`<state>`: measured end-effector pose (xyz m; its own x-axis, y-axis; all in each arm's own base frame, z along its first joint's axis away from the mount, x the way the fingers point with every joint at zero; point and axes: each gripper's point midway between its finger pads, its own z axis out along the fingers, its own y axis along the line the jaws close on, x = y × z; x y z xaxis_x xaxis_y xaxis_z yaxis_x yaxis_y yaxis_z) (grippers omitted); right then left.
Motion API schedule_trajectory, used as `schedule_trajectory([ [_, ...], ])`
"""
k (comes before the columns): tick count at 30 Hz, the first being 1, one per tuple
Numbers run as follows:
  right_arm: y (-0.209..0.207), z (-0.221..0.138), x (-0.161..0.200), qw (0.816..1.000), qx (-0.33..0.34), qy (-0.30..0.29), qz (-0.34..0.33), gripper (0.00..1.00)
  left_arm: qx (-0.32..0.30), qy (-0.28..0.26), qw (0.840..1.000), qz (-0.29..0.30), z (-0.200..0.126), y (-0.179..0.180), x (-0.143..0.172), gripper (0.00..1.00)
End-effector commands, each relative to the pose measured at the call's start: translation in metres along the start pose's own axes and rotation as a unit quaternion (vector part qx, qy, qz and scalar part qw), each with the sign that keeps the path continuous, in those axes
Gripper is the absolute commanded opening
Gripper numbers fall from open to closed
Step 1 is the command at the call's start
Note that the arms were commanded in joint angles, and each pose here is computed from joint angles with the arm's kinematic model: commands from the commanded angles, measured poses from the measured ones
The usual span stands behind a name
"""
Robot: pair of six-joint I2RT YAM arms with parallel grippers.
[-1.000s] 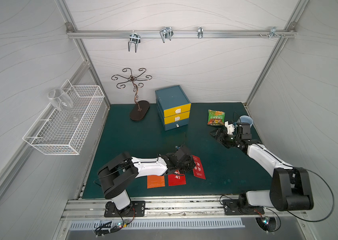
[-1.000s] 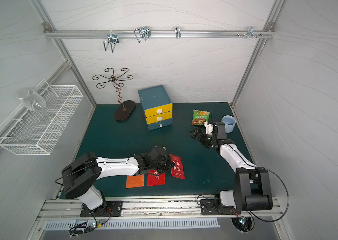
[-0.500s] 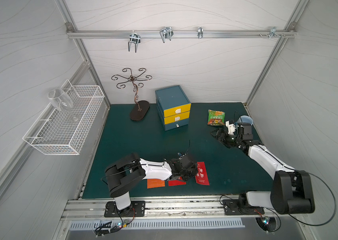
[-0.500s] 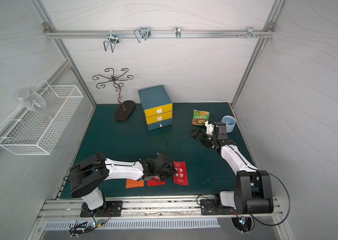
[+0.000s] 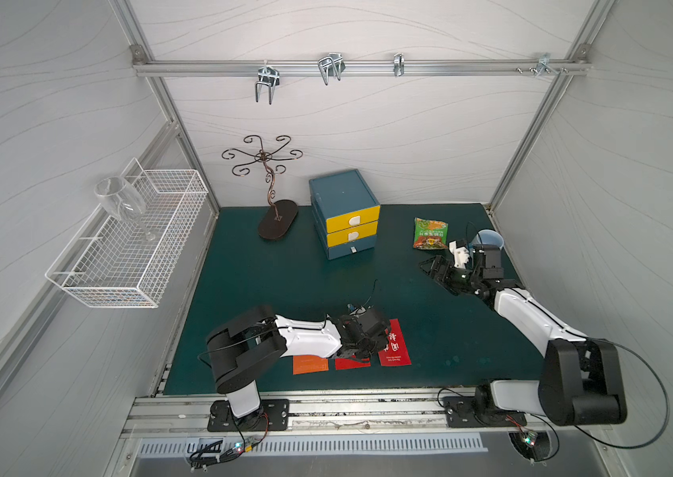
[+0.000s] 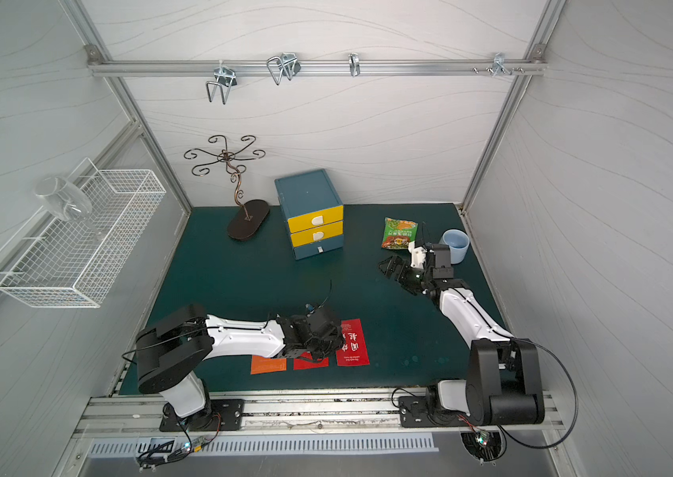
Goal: Take the postcards out of the drawer
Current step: Place the postcard at the center of the board.
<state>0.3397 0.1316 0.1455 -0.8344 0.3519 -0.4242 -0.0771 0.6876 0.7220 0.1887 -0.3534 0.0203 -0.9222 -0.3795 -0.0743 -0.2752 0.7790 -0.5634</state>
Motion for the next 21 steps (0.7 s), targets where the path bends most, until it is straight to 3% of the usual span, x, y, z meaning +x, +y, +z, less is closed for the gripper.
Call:
schedule_trajectory([
  [1,-0.005,0.000,0.006,1.000,0.003,0.010,0.003,0.99,-0.007,-0.014,1.000,0.016,-0.008,-0.005,-0.005,0.29],
  [11,-0.008,0.001,0.006,1.000,0.006,0.009,0.005,0.99,-0.019,-0.018,0.999,0.047,-0.017,-0.009,-0.012,0.37],
  [21,-0.012,-0.001,0.005,1.000,0.014,0.008,0.005,0.99,-0.028,-0.024,0.997,0.065,-0.023,-0.010,-0.021,0.40],
])
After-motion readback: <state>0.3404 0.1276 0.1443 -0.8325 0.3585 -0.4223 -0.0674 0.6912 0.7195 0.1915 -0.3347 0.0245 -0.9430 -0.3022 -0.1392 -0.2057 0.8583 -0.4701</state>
